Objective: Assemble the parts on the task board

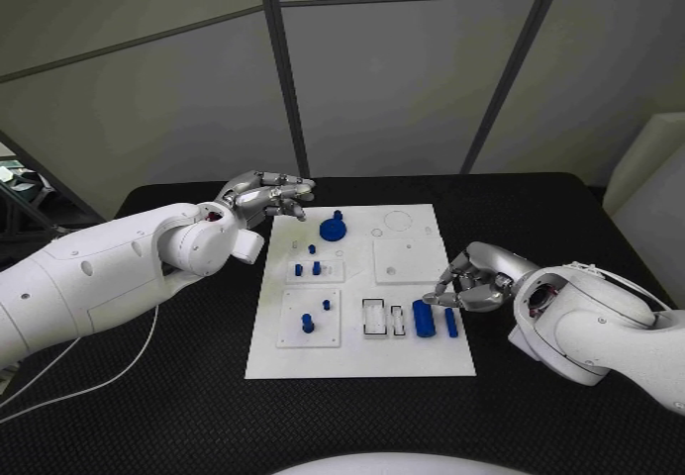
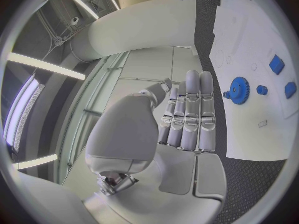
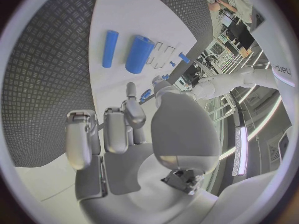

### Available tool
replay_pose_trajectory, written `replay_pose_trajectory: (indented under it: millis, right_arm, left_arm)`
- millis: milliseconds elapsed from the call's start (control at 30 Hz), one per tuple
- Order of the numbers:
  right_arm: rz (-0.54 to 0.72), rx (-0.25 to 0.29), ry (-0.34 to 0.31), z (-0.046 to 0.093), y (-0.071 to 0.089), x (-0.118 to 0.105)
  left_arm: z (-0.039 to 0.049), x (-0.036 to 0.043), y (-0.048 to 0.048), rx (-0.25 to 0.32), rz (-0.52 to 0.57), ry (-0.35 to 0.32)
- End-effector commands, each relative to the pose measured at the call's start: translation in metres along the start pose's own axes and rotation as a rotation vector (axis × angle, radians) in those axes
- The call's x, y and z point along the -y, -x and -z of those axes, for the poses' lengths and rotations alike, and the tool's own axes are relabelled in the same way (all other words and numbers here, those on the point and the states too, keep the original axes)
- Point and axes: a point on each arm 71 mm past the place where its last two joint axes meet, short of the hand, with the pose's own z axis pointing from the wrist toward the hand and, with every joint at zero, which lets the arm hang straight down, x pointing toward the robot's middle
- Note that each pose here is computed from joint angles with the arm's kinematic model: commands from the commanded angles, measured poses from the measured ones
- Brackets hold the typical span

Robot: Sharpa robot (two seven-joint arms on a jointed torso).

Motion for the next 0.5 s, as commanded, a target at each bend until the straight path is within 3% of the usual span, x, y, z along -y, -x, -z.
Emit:
replay_pose_trajectory:
  millis: [33,500]
  right_arm:
    - [0.083,-0.012,-0.058,0.001,-0.006,0.002]
    - [0.111,-0.019,-0.037,-0.004,-0.020,-0.008]
  left_arm:
    - [0.0008,0.0009,0.0001,-0.004,0.000,-0.007]
    - [0.0022,0.0002,0.0014,-0.002,0.000,-0.005]
